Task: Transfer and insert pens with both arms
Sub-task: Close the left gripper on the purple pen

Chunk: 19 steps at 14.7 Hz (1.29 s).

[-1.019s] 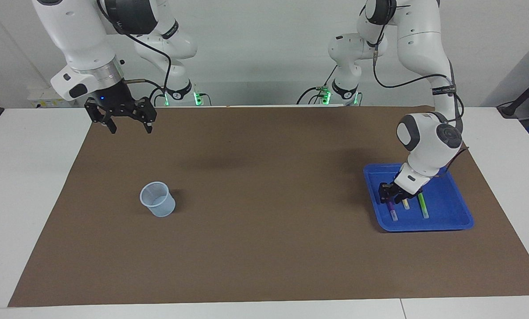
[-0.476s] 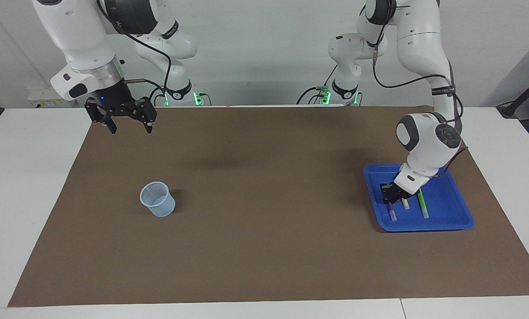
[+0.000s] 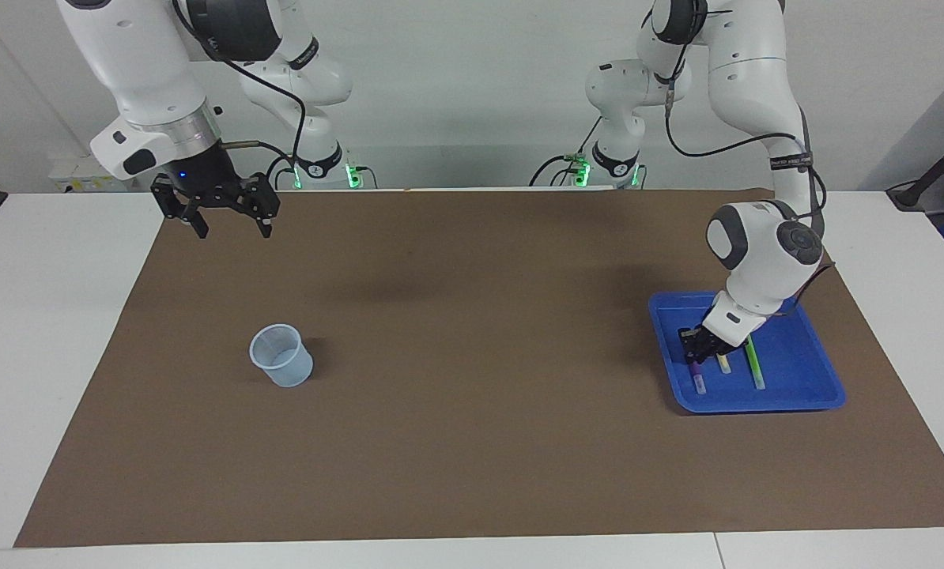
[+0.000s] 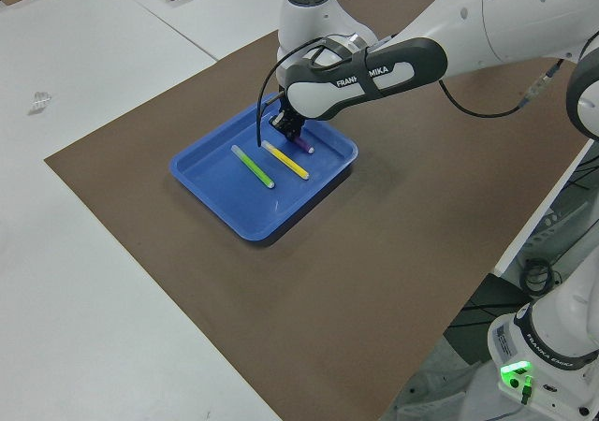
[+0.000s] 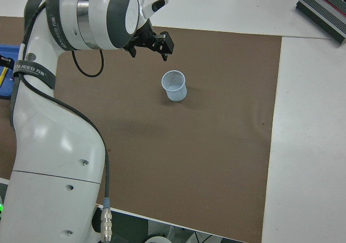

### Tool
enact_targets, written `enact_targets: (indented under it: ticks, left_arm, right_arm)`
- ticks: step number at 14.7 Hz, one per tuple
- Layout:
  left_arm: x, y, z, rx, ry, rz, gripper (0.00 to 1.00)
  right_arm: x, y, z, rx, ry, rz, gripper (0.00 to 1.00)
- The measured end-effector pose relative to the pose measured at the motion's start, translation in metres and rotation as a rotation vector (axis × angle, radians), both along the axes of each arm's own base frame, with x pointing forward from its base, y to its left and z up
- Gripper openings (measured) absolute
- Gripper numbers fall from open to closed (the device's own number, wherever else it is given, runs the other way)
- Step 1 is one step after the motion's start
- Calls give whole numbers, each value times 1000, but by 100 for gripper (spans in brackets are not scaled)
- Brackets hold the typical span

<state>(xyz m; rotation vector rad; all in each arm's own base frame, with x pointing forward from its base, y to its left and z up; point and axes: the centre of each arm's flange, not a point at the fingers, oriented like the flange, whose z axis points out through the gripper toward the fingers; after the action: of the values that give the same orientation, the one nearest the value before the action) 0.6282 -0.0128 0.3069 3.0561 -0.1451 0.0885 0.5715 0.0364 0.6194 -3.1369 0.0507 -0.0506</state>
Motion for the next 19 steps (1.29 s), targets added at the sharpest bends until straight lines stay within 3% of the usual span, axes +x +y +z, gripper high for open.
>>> enact_targets:
  ticks: [6, 10, 13, 16, 19]
  left_arm:
    - [0, 5, 3, 1, 18, 7, 17]
    - [6, 12, 41, 0, 42, 10, 17]
    - [8, 16, 75, -1, 27, 11, 17]
    - [7, 15, 84, 0, 19, 4, 17]
    - [4, 10, 84, -4, 47, 9, 17]
  right_arm:
    - [0, 0, 0, 0, 0, 0, 100]
    - [0, 0, 0, 0, 1, 0, 100]
    - [0, 0, 0, 0, 1, 0, 100]
    - [0, 0, -1, 1, 1, 1, 100]
    - [0, 1, -1, 1, 2, 1, 100]
